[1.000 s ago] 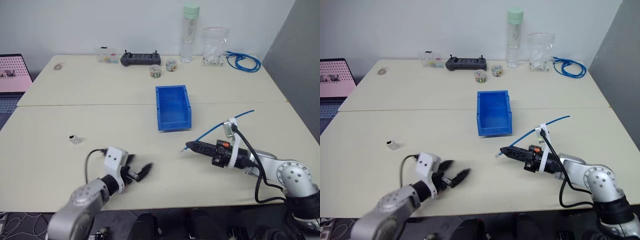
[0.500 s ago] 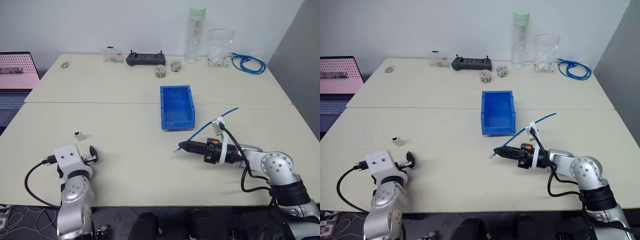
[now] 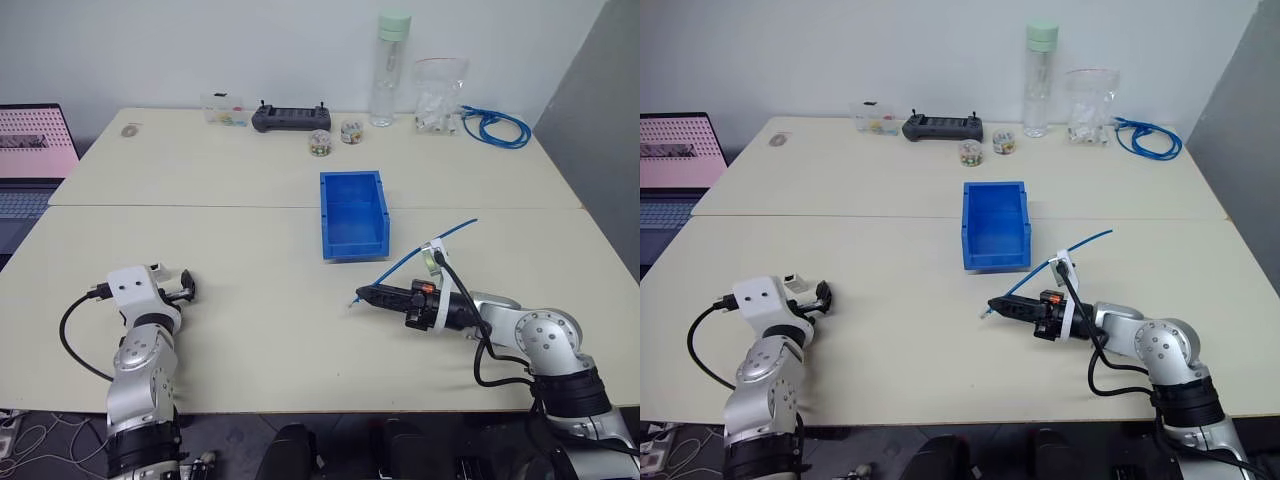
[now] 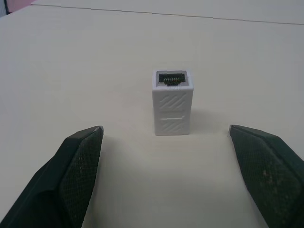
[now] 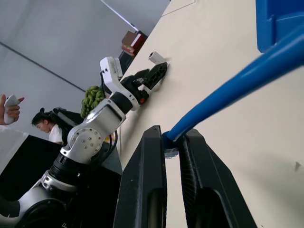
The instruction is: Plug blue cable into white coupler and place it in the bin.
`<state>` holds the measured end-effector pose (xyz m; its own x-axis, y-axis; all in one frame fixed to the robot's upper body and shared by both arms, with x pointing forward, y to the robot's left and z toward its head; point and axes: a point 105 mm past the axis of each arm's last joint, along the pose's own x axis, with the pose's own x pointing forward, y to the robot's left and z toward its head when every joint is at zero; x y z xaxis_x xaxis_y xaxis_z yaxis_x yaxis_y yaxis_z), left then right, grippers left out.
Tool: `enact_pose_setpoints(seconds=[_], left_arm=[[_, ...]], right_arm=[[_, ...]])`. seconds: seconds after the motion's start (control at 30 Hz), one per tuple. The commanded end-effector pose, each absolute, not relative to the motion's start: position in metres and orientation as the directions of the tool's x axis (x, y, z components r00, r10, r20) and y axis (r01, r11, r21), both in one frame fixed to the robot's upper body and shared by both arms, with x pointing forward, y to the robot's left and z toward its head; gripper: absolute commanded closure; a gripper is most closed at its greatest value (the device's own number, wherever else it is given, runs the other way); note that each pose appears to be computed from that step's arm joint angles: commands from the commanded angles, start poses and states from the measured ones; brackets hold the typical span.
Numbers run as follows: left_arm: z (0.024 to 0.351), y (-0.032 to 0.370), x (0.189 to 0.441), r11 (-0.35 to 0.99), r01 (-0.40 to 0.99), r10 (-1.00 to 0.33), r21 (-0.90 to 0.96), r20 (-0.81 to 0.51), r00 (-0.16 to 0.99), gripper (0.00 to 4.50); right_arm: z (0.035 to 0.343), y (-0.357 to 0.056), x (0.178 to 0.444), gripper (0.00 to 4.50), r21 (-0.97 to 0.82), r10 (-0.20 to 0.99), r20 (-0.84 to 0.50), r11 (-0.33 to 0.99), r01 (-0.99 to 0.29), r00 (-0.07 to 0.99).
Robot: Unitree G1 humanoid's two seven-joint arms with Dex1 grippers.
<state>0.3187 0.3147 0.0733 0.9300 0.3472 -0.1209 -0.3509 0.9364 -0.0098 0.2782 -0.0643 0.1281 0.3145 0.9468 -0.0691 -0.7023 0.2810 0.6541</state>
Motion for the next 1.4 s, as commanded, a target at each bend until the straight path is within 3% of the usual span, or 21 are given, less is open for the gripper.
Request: enact_pose_setpoints(seconds=[0.03,0.3,0.33,0.87,0.97,1.03,1.13,1.2,1.3,1.4], left_arm=[[0.087,0.323,0.33,0.946,-0.323,0.318,-0.039,-0.097,0.943,0.04],[0.079,0.328,0.325,0.929,-0.363,0.353,-0.07,-0.127,0.927,0.04],[0.078,0.328,0.324,0.927,-0.368,0.357,-0.073,-0.13,0.925,0.41],[0.091,0.329,0.326,0.922,-0.379,0.371,-0.074,-0.105,0.923,3.67],[0.098,0.326,0.329,0.936,-0.352,0.348,-0.034,-0.085,0.934,3.73],[0.102,0.314,0.333,0.967,-0.249,0.254,0.061,-0.095,0.963,3.73],[0.103,0.256,0.332,0.942,0.152,-0.11,0.299,-0.151,0.982,3.73],[0.104,0.219,0.321,0.889,0.377,-0.337,0.259,-0.184,0.923,3.73],[0.105,0.16,0.29,0.668,0.717,-0.676,0.198,-0.241,0.696,3.73],[0.096,0.124,0.271,0.436,0.886,-0.836,0.157,-0.295,0.463,3.73]], right_arm=[[0.139,-0.065,0.277,4.38,0.615,0.945,-0.045,0.282,-0.736,0.325],[0.139,-0.072,0.281,4.38,0.605,0.931,-0.047,0.315,-0.731,0.362],[0.139,-0.073,0.281,4.38,0.604,0.93,-0.048,0.317,-0.731,0.364],[0.139,-0.074,0.285,4.38,0.607,0.923,-0.052,0.332,-0.722,0.381],[0.138,-0.074,0.287,4.38,0.61,0.918,-0.05,0.339,-0.716,0.392],[0.139,-0.074,0.287,4.38,0.604,0.918,-0.05,0.342,-0.72,0.394],[0.142,-0.075,0.289,4.38,0.553,0.915,-0.073,0.369,-0.747,0.398],[0.145,-0.074,0.289,4.38,0.466,0.917,-0.117,0.39,-0.794,0.382],[0.159,-0.067,0.29,4.38,0.354,0.923,-0.127,0.384,-0.853,0.363],[0.17,-0.059,0.292,4.38,0.214,0.927,-0.144,0.37,-0.904,0.345]])
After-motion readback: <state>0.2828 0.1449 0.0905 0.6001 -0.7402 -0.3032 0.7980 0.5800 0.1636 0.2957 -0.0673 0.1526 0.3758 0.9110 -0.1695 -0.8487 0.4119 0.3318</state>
